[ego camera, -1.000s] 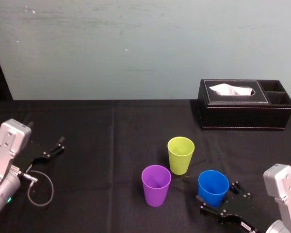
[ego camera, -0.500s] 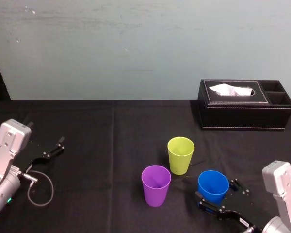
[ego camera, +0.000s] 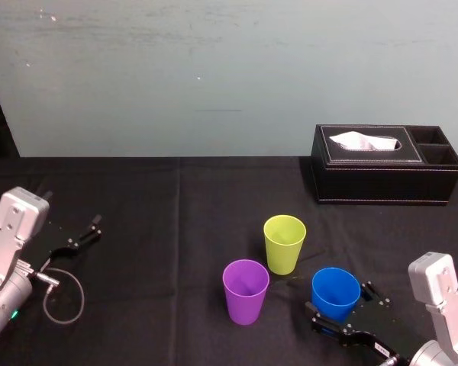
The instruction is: Stack the three plastic cups sequentially using one hand.
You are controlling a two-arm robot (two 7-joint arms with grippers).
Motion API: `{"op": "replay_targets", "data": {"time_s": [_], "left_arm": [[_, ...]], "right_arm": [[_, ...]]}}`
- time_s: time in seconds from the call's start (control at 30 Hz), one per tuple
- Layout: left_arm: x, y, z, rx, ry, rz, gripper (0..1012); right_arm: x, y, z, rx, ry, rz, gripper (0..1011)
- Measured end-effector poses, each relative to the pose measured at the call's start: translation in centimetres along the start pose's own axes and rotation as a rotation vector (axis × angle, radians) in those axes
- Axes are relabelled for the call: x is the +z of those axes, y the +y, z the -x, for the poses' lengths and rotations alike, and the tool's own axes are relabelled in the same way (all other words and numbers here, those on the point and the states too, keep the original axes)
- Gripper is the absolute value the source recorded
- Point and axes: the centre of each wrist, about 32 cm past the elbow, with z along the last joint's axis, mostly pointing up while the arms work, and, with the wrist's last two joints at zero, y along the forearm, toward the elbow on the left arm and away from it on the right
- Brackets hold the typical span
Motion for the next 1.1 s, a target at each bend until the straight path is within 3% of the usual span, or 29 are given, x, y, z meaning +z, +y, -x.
{"op": "replay_targets", "data": {"time_s": [0.27,0.5,0.73,0.9,1.1], "left_arm": [[0.0,0.0,0.0,0.0,0.0,0.0,1000],[0.0,0.0,0.0,0.0,0.0,0.0,1000],[0.0,0.0,0.0,0.0,0.0,0.0,1000],[0.0,0.0,0.0,0.0,0.0,0.0,1000],[0.0,0.0,0.0,0.0,0.0,0.0,1000]], "right_arm": [[0.0,0.0,-0.01,0.0,0.0,-0.001,964],[0.0,-0.1,-0.02,0.0,-0.001,-0.001,784],[0.2,-0.1,-0.05,-0.002,0.001,-0.009,736],[1.5,-0.3,-0.17,-0.001,0.0,-0.032,722],[4.2,-0.3,-0.35,0.022,-0.008,-0.057,722]]}}
